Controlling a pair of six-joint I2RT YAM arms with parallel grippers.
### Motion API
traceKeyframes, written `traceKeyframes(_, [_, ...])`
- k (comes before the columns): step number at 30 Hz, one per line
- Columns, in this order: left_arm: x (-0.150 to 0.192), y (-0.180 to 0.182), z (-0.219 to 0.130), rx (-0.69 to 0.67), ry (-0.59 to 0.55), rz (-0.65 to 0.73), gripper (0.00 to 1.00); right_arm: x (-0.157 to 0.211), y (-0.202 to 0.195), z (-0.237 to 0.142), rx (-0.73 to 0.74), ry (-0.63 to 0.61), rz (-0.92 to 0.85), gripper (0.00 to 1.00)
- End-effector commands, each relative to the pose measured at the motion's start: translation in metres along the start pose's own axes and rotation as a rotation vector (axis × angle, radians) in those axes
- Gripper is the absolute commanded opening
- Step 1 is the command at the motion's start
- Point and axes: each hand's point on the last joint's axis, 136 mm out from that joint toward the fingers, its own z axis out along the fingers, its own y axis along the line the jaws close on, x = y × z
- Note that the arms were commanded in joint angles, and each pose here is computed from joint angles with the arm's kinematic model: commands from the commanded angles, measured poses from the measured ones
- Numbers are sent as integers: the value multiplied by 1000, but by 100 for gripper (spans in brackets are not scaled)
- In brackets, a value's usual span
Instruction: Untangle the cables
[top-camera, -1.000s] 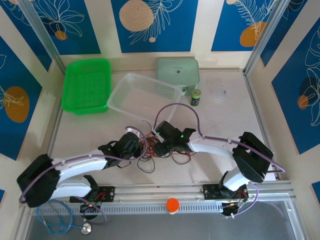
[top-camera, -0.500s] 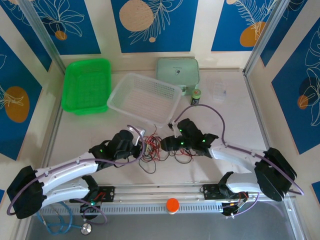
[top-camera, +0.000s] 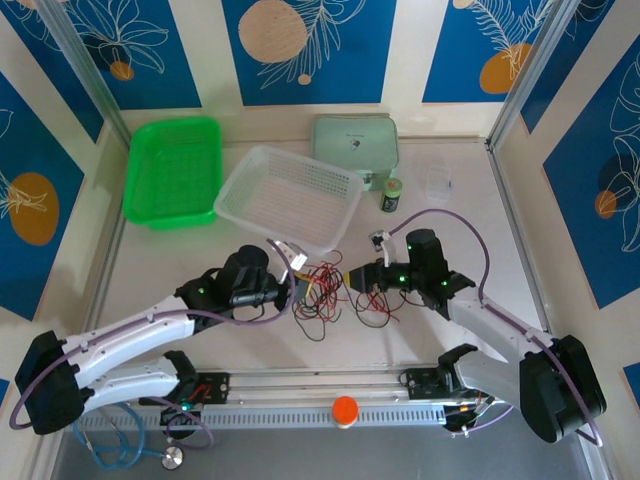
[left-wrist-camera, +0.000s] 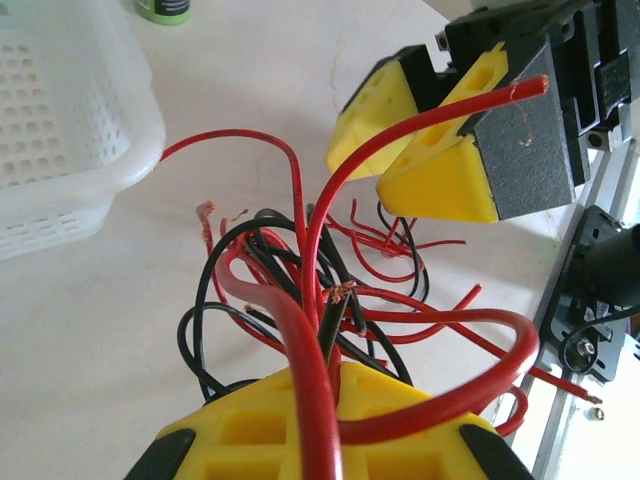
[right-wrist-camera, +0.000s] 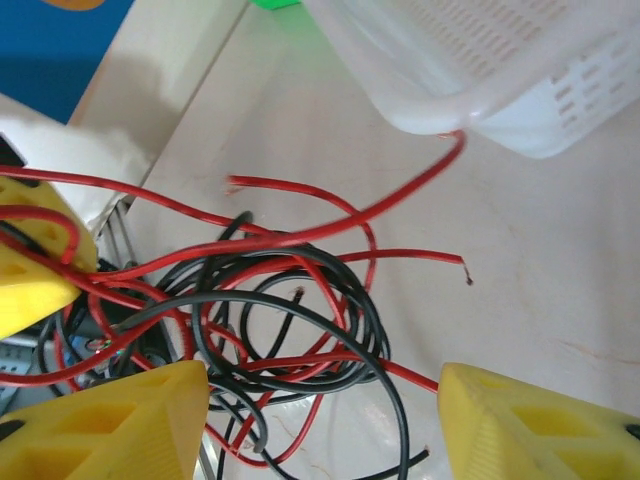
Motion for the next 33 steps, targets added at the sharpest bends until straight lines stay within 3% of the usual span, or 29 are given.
traceKeyframes(1, [-27,-21,-4,84,-72,48,0,4,13,1,-107,32,-65,62])
traceKeyframes(21, [-66,-51,-11,229,-211,49,0,-3,-2,25,-111,35,-38,61])
traceKeyframes(23, [-67,-52,-13,237,-216,49,0,-6,0,26,-123,31,-37,54])
traceKeyframes(26, [-70,-54,-16,247,-224,49,0,-12,4,26,-140,26,-37,34])
traceKeyframes(27, [-70,-54,-16,247,-225,48,0,-13,5,26,-140,26,-35,26])
traceKeyframes(28, [-70,-54,-16,243,-226,48,0,-15,5,26,-133,25,-30,6])
traceKeyframes(29, [-70,-53,-16,238,-226,47,0,-16,3,25,-115,24,-21,0])
traceKeyframes(33, [-64,-39,-16,158,-218,37,0,-16,-3,19,-40,22,-7,0])
